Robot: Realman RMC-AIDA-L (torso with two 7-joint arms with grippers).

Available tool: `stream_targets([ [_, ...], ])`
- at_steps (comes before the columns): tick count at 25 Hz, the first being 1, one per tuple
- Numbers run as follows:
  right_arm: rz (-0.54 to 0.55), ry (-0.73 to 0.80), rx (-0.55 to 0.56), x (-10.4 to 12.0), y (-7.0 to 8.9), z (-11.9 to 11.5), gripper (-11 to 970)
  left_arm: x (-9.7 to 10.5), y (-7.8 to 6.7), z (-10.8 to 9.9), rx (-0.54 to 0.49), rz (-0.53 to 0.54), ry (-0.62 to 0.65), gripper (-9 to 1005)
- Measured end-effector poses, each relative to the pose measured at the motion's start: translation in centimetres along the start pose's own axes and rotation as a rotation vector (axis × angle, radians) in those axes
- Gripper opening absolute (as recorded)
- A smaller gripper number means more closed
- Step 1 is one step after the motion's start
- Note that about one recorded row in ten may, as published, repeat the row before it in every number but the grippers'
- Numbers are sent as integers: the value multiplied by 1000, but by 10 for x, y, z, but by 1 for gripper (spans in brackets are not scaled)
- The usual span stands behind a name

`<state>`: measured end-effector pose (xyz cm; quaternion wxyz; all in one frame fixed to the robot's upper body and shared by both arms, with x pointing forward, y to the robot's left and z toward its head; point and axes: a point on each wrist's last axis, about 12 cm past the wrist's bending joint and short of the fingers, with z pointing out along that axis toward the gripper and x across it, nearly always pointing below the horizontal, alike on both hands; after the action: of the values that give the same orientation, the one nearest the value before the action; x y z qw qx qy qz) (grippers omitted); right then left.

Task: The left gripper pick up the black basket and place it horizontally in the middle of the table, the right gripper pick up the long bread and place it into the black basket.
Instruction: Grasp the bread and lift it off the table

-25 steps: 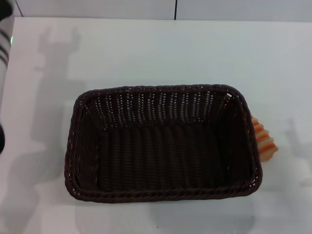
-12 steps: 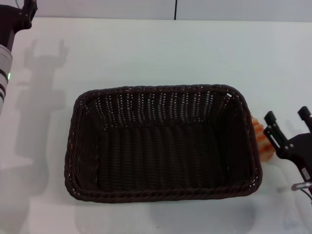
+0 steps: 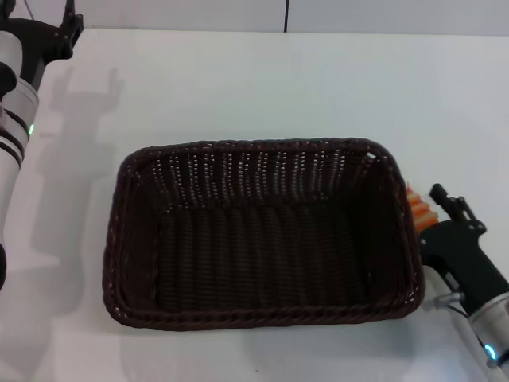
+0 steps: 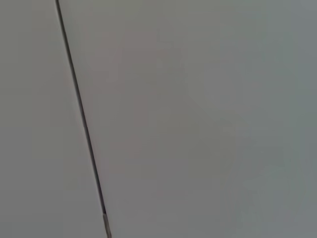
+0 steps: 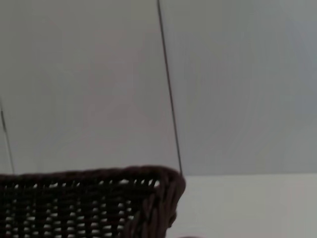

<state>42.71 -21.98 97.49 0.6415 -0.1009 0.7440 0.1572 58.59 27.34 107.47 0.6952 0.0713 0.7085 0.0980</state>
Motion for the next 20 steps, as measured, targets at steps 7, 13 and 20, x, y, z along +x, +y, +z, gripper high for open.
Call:
stream_targets([
  [7, 21, 79, 14, 6, 1, 10, 773, 1, 1, -1, -2, 4, 3, 818],
  [13, 81, 38, 139, 5, -10, -1, 688, 1, 0, -1, 0, 6, 3, 818],
  [20, 86, -213, 255, -14, -16, -34, 644, 2, -2, -5, 1, 2, -1, 818],
])
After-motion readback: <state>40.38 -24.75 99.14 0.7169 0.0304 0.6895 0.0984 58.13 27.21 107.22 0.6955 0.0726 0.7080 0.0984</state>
